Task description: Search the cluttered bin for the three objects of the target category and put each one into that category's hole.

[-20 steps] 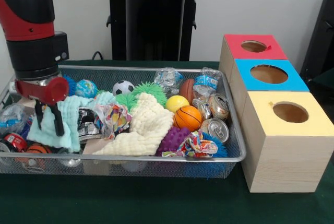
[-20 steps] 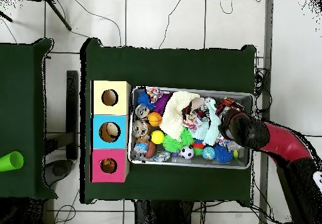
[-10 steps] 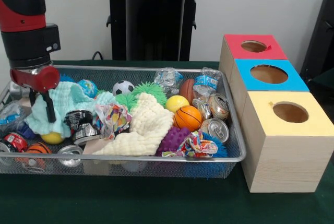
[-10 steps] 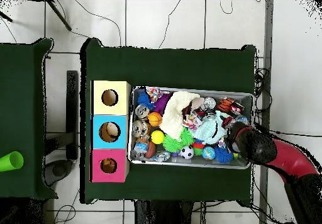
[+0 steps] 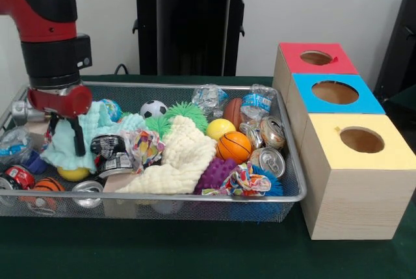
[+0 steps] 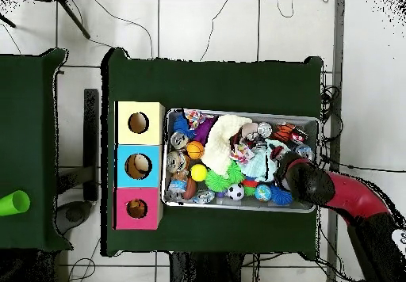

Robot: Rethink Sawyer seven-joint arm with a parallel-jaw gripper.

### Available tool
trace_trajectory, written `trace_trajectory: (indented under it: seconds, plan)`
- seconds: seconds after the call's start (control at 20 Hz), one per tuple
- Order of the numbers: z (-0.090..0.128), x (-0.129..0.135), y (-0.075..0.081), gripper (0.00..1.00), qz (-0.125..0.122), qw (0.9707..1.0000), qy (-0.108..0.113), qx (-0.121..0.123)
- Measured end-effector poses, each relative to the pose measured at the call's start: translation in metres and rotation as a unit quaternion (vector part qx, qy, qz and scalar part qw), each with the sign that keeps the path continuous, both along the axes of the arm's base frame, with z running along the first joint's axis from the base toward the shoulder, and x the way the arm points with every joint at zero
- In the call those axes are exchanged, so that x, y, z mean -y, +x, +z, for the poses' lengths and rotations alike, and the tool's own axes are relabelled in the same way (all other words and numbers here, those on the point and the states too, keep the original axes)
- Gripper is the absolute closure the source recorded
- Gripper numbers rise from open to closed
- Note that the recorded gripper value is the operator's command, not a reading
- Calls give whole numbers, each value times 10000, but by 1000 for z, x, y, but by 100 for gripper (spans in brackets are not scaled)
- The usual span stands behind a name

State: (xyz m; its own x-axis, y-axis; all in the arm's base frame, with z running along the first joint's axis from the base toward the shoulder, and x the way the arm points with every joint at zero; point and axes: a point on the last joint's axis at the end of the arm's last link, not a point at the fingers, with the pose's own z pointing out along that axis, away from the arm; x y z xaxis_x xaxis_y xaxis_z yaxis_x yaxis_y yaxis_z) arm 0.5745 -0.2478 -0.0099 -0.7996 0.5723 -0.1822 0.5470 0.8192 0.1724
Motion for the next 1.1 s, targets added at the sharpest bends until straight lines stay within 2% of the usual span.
trace_trajectory:
  seconds: [0.2,0.4,0.6,0.75,0.85,1.1]
  plan:
    - [16,-14,15,0,41,10000,-32,-6]
    - [41,-6,21,0,-207,9995,97,-212]
    - [71,21,14,0,-581,9965,275,-540]
    - [92,44,5,0,-845,9927,392,-762]
    - [110,66,-6,0,-1072,9888,469,-924]
    - [125,94,-19,0,-1295,9862,434,-940]
